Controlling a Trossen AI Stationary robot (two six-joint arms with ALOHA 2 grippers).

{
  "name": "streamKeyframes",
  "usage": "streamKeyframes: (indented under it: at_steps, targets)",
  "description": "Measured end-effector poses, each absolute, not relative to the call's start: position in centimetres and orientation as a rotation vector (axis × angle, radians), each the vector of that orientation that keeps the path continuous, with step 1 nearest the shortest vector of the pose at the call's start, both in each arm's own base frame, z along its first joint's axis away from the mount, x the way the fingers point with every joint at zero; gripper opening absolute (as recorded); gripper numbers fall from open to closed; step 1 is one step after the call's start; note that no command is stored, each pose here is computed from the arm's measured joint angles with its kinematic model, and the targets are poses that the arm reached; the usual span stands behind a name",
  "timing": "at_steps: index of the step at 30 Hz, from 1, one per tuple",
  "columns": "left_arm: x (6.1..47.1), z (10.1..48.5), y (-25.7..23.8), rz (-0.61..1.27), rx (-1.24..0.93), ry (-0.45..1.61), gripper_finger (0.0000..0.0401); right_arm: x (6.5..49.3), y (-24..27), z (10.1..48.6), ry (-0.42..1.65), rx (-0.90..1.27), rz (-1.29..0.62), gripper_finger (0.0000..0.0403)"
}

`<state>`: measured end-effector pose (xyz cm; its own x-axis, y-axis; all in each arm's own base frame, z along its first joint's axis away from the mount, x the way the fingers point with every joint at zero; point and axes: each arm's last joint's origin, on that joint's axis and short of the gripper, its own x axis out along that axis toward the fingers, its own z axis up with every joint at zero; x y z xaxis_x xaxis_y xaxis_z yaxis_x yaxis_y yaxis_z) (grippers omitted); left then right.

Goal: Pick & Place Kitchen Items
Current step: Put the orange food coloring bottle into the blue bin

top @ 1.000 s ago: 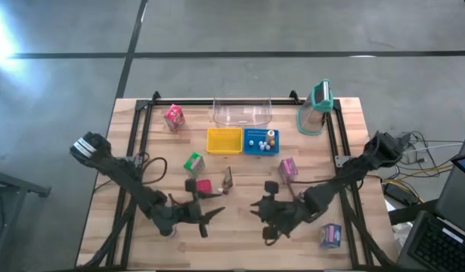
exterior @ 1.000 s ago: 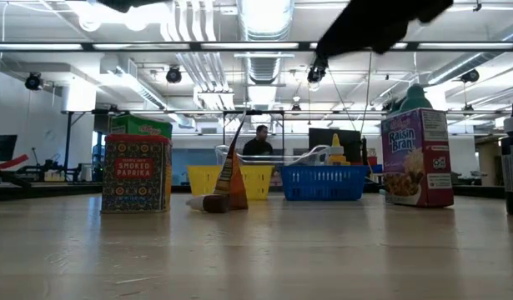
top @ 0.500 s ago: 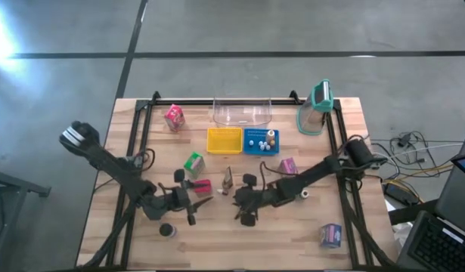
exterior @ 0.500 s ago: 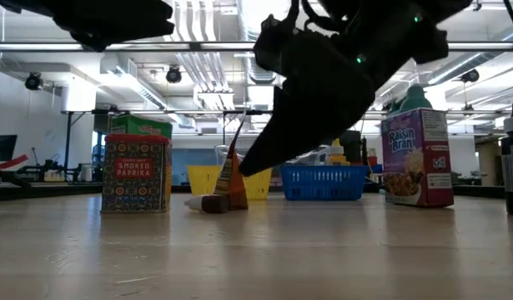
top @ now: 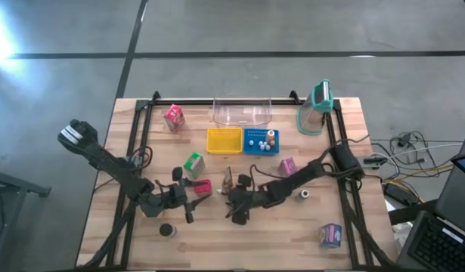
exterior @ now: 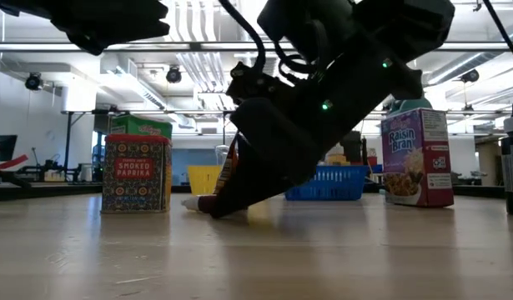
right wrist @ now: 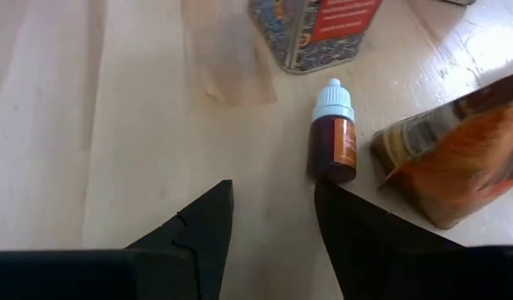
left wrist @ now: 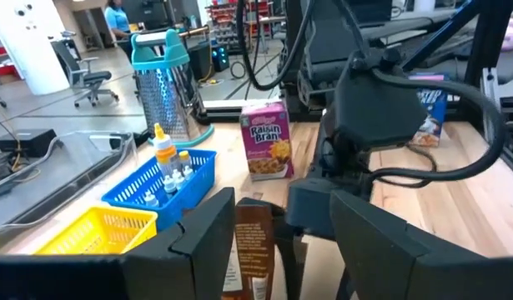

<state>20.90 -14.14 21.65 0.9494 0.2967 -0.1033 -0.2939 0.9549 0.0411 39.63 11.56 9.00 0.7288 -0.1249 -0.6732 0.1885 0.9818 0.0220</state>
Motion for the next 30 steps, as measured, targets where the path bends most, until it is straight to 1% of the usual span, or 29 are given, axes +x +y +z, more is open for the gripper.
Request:
streamKeyframes:
  at_steps: [3, 11, 16, 18, 23, 27, 30]
  targets:
    - [20.9, 21.6, -14.1, 0.299, 0.025, 0.111, 0.0204, 39.7, 11.4, 8.8, 0.737, 0.107, -0.187, 0.0168]
    - [20.9, 21.6, -14.1, 0.297, 0.020, 0.110, 0.0204, 39.5, 10.9, 9.1, 0.760, 0.100, -0.216, 0.0145]
    - [20.9, 21.6, -14.1, 0.297, 0.020, 0.110, 0.0204, 39.5, 10.6, 9.1, 0.762, 0.101, -0.229, 0.0139]
    - [20.9, 21.6, -14.1, 0.297, 0.019, 0.110, 0.0204, 39.6, 10.4, 9.1, 0.760, 0.101, -0.232, 0.0143]
    - [20.9, 21.6, -14.1, 0.297, 0.019, 0.110, 0.0204, 39.5, 9.9, 10.2, 0.774, 0.082, -0.195, 0.0167]
    - [20.9, 21.6, -14.1, 0.297, 0.019, 0.110, 0.0204, 40.0, 9.8, 12.4, 0.802, 0.040, -0.188, 0.0182]
    - [20.9, 21.6, -14.1, 0.297, 0.019, 0.110, 0.0204, 40.8, 9.3, 14.2, 0.849, 0.040, -0.177, 0.0186]
